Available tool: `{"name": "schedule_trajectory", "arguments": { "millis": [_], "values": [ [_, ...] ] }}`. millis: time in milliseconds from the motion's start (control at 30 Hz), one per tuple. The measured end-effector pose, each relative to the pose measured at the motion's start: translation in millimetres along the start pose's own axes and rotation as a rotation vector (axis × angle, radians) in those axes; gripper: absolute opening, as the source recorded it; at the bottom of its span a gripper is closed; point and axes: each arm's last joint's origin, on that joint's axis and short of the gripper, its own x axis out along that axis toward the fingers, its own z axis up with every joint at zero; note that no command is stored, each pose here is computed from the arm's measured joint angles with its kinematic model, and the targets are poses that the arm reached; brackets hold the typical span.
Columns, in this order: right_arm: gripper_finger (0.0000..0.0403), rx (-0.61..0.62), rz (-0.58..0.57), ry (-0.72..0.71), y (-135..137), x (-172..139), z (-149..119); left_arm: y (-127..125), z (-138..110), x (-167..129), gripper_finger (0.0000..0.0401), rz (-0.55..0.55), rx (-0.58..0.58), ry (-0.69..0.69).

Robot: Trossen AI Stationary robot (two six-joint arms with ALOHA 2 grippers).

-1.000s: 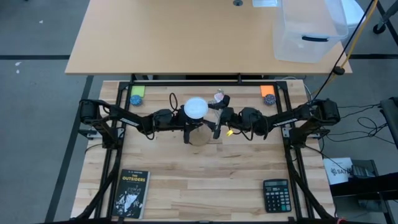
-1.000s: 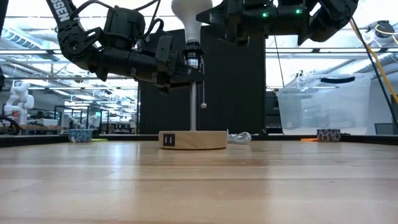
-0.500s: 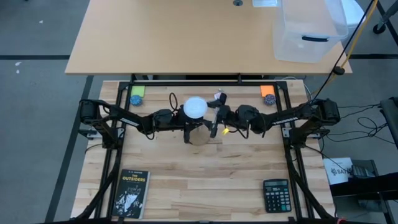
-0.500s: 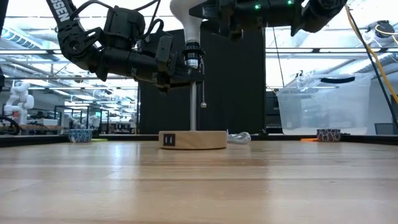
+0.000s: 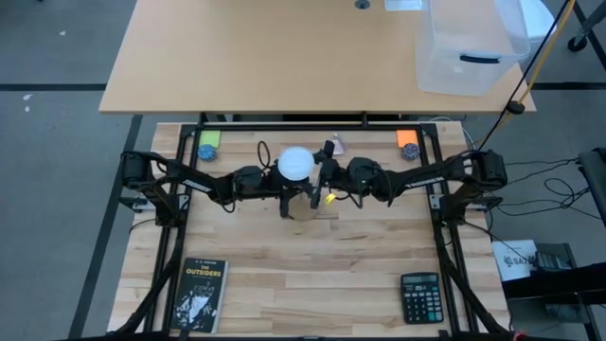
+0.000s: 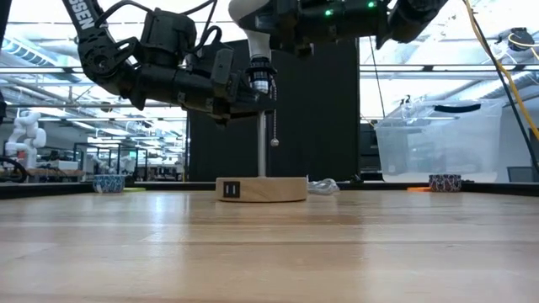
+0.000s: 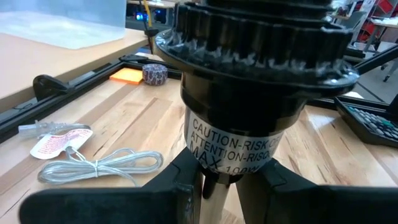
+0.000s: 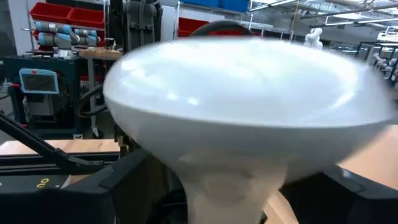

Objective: Screw lightbulb
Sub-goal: Remove the lightbulb from the lamp

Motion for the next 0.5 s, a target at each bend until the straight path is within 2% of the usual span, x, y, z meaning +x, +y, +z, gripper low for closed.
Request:
{"name": "schedule_trajectory", "arguments": {
  "millis": [500],
  "values": [
    [0.0298,-0.027,-0.026,-0.057,-0.1,5.5,0.1,-1.2,-0.2,0.1,0.0071,-0.006,0.002,0.002]
  ]
}}
